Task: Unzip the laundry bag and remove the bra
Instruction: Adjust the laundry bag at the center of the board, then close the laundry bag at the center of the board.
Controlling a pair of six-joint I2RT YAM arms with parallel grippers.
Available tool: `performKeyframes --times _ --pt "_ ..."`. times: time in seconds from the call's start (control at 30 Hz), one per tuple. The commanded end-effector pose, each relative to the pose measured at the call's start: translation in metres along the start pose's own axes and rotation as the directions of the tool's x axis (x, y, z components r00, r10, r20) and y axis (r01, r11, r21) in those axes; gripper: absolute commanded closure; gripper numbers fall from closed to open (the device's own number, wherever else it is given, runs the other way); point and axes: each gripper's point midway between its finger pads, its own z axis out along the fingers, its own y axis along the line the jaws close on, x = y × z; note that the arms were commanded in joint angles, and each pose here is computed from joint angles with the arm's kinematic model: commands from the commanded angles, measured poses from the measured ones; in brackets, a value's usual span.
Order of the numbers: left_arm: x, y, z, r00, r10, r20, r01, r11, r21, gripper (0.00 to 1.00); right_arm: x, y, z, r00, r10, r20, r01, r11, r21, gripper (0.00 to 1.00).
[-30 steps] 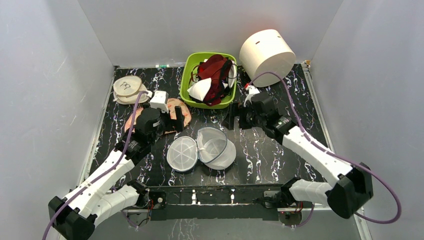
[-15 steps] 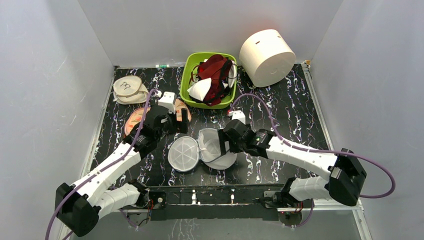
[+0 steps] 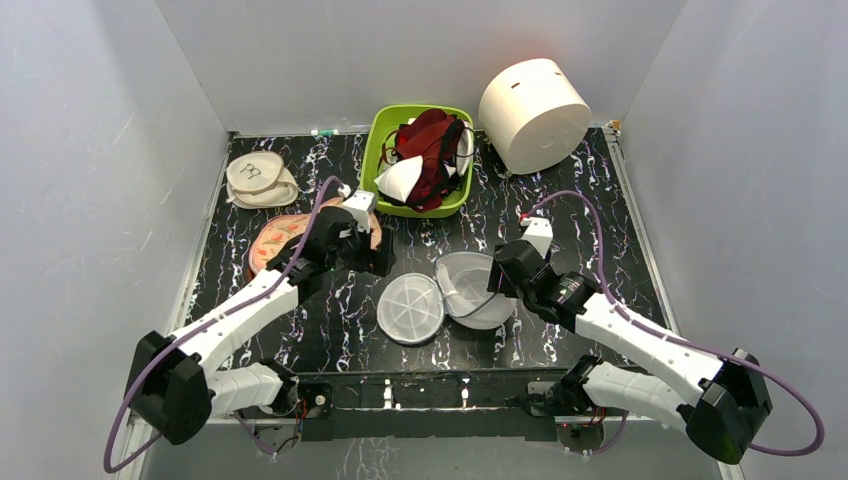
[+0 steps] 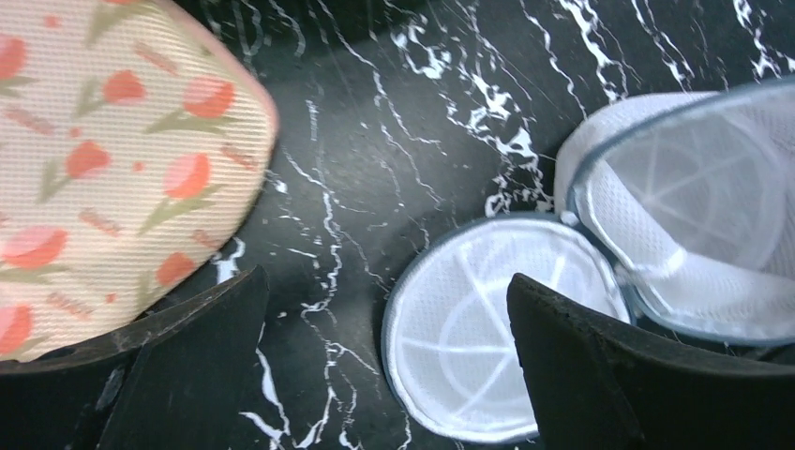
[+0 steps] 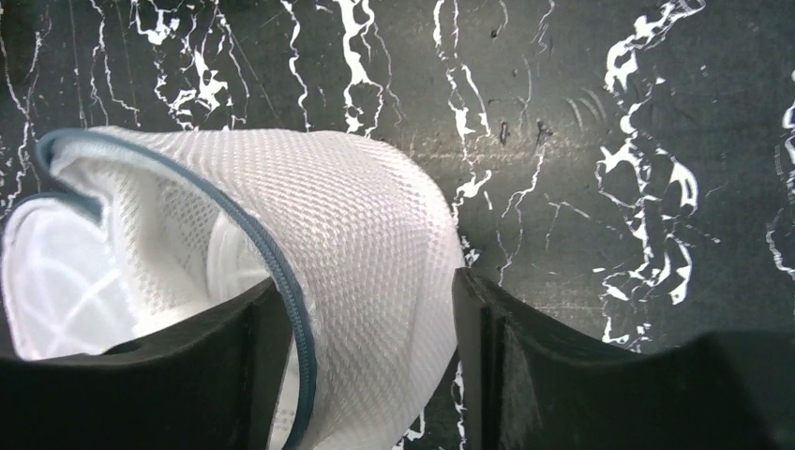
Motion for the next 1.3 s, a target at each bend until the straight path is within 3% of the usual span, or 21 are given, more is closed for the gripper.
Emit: performKeyframes --times 0.0,0.1,0.27,0.47,0.57,0.73,0.83,1.03,1.27 --pt "-0.005 -0.033 0.001 0.998 -0.020 -0.052 0.028 0.986 0.164 0.01 -0.008 0.011 -0.007 0.999 0.031 0.023 -0.029 0.997 -0.071 0.37" --pt "0.009 -0.046 0.001 0.988 -0.090 -0.127 0.116 0.969 0.220 0.02 -0.015 0.017 -0.021 0.999 0.039 0.030 -0.035 0.990 -0.133 0.19" --pt "0.042 -0.051 -0.010 0.935 -0.276 -0.221 0.320 0.927 0.196 0.02 -0.033 0.029 -0.045 0.992 0.089 0.090 -0.063 0.964 -0.257 0.06" --pt "0.080 -0.049 -0.021 0.882 -0.370 -0.291 0.424 0.893 0.151 0.02 -0.048 0.031 -0.061 0.986 0.104 0.131 -0.061 0.953 -0.297 0.02" --pt "0.098 -0.048 -0.019 0.853 -0.379 -0.358 0.444 0.889 0.115 0.11 -0.053 0.029 -0.066 0.984 0.106 0.143 -0.061 0.955 -0.291 0.02" --pt "0.112 -0.029 -0.010 0.860 -0.362 -0.359 0.391 0.920 0.008 0.45 -0.052 0.025 -0.069 0.982 0.120 0.148 -0.074 0.954 -0.289 0.02" --pt "0.119 -0.019 -0.008 0.879 -0.319 -0.354 0.319 0.946 -0.059 0.58 -0.054 0.025 -0.072 0.979 0.129 0.155 -0.078 0.952 -0.297 0.02" --pt "0.139 -0.014 -0.005 0.898 -0.204 -0.390 0.152 0.975 -0.161 0.62 -0.056 0.022 -0.073 0.977 0.132 0.168 -0.078 0.953 -0.294 0.02" --pt "0.158 -0.019 0.009 0.891 -0.173 -0.419 0.124 0.982 -0.142 0.63 -0.053 0.024 -0.070 0.979 0.125 0.161 -0.073 0.952 -0.298 0.02"
